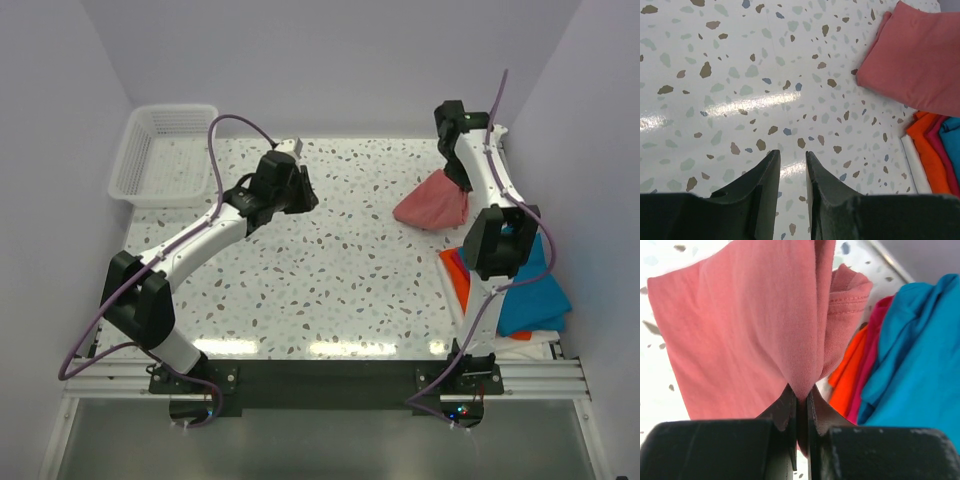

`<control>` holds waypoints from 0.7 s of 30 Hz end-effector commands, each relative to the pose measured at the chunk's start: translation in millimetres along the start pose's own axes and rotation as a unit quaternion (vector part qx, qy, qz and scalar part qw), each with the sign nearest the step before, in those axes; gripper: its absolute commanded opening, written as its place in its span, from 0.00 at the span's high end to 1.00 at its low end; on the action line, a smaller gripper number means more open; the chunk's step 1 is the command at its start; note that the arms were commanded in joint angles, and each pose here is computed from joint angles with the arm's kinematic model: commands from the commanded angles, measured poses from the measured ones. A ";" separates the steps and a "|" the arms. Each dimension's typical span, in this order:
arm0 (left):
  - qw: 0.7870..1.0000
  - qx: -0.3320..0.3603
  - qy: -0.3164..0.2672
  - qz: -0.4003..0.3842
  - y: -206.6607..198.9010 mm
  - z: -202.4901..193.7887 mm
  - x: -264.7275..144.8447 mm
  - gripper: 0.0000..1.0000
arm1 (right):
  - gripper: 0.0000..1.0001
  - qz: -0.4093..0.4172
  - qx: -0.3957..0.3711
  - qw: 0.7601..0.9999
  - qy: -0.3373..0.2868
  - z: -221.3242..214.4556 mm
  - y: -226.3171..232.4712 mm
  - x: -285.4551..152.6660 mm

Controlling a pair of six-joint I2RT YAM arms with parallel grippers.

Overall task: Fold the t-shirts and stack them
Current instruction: Neatly place the folded tshirt to the corner

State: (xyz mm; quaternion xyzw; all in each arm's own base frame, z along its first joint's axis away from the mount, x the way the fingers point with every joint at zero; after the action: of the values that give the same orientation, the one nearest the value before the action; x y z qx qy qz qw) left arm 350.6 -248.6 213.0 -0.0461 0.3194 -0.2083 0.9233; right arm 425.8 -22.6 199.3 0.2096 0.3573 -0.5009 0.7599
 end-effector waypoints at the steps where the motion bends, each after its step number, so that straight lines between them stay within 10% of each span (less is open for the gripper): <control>1: 0.999 0.016 -0.020 -0.029 -10.9 10.8 -15.2 0.68 | 1.00 -0.067 -0.014 0.998 -0.017 29.4 -68.4 -37.2; 21: 0.999 0.021 -0.006 -0.049 -19.1 5.6 -7.7 0.68 | 1.00 -0.033 0.065 0.996 -0.048 92.7 -141.6 -83.6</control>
State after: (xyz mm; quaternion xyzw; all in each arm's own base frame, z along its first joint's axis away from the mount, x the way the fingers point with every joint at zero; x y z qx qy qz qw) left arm 342.5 -258.5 213.5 -0.0474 0.3249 -0.2396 0.9137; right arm 364.3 -88.0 302.0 0.2726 0.2596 -0.5313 0.7590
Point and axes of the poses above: each gripper's point midway between its finger pads, its own x axis out along the fingers, its own y axis along the line the jaws close on, z = x × y, the point moved 4 cm from there along -x, back along the fingers, and after that the axes turned 15 degrees about x, right-handed, at the moved point
